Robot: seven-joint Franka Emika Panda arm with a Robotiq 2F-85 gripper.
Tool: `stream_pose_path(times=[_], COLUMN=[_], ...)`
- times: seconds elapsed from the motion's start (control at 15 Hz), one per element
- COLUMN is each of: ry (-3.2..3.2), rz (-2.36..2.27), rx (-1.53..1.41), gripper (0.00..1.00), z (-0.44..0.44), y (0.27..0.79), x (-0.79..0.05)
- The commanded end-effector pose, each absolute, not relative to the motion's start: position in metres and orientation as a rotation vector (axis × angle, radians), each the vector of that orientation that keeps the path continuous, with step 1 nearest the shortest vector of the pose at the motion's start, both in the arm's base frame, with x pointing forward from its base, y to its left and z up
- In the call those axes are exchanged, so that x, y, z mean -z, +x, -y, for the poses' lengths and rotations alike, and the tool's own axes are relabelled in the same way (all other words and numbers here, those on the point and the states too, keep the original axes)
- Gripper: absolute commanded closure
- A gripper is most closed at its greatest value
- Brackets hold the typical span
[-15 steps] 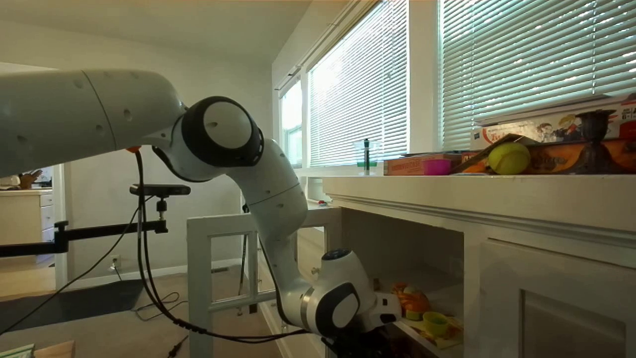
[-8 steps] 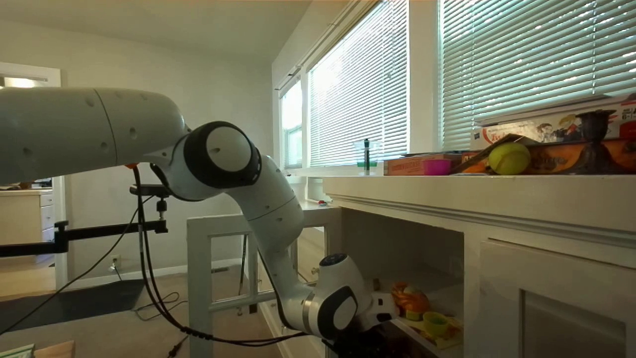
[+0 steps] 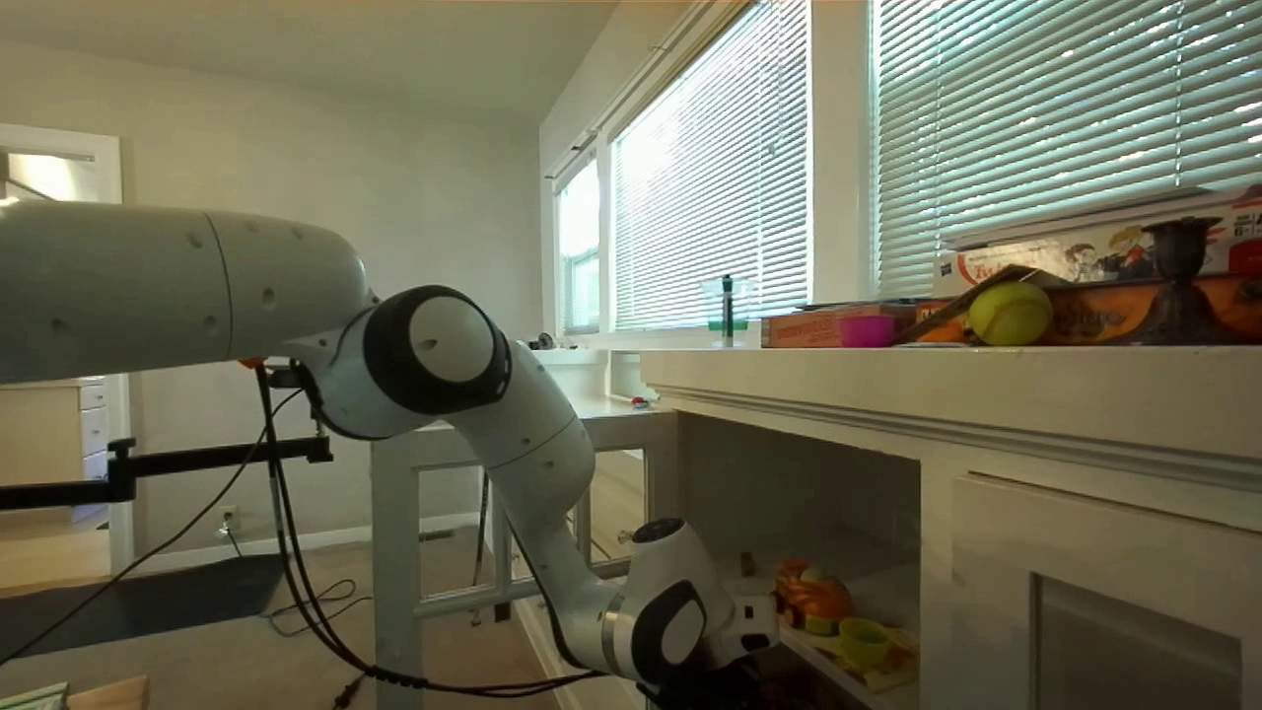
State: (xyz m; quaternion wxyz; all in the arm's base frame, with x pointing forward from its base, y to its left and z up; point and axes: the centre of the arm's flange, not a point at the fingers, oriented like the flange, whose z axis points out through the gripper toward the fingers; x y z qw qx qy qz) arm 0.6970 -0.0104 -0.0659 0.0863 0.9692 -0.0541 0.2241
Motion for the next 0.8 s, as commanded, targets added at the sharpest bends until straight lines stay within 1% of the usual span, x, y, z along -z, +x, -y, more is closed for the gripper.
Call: stream_pose_path(times=[0.0,0.4,0.47,0.73], ry=[2.860,2.844,2.850,2.852], rz=[0.223,0.202,0.188,0.182], rx=[-0.667,-0.632,-0.654,-0.645], gripper=[0.00,0.00,0.00,0.00], z=[0.011,0.012,0.020,0.017], y=[0.720,0.725,0.708,0.708], x=[0.082,0.079,0.065,0.065])
